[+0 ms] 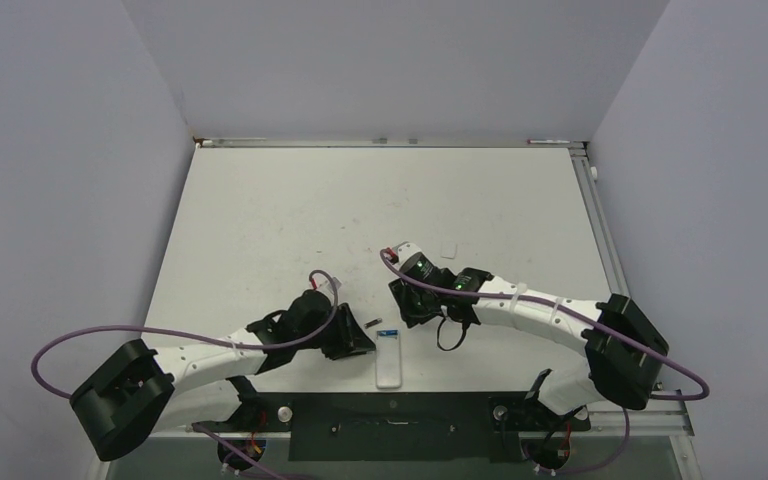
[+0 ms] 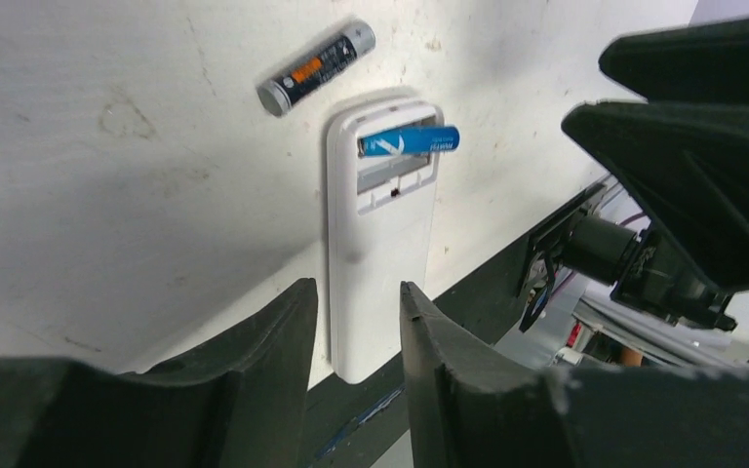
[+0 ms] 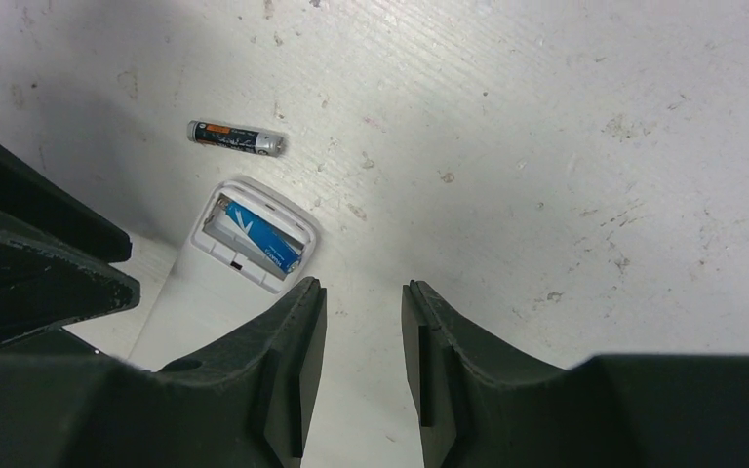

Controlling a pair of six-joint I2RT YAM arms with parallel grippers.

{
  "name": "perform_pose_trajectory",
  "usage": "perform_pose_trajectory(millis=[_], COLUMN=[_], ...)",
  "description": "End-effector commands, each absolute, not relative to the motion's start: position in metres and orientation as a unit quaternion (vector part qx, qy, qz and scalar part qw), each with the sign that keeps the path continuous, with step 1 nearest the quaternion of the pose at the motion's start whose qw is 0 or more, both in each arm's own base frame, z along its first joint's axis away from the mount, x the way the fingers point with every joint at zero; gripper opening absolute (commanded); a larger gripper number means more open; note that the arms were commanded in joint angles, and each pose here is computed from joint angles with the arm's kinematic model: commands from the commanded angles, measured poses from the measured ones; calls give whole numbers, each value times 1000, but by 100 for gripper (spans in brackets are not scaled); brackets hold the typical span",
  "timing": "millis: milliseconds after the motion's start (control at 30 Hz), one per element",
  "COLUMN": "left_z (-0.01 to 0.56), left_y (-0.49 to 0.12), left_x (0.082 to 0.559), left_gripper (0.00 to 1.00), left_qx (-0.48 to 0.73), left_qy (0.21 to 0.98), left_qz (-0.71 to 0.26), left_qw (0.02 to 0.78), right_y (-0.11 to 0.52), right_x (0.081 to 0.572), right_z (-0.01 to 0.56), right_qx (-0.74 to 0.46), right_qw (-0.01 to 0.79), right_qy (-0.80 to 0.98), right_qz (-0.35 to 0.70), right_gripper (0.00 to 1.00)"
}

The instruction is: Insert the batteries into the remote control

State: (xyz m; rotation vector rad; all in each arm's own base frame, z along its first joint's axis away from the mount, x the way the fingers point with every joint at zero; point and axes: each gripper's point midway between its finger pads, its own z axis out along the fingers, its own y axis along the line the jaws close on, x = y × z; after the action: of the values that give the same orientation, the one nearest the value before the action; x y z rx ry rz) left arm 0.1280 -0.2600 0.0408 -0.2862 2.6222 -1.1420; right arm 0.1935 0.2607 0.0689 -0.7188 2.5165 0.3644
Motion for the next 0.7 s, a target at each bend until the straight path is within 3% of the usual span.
perform_pose_trajectory(millis=[0, 200, 667], left_z=[60, 65, 62], left_y=[-266, -272, -287], left_x=[152, 169, 177], left_gripper=[36, 43, 40], left_qx=[-94, -87, -71], left_qy=[890, 871, 858], left_qz=[-415, -453, -485], left_qw=[166, 166, 154], right_y=[264, 267, 271], right_x=[203, 199, 180], right_z=[89, 91, 89], right_qx=[-249, -241, -207], right_qw=[283, 282, 277], right_qy=[913, 911, 904], right_qz=[154, 179, 253], right_gripper=[35, 35, 36])
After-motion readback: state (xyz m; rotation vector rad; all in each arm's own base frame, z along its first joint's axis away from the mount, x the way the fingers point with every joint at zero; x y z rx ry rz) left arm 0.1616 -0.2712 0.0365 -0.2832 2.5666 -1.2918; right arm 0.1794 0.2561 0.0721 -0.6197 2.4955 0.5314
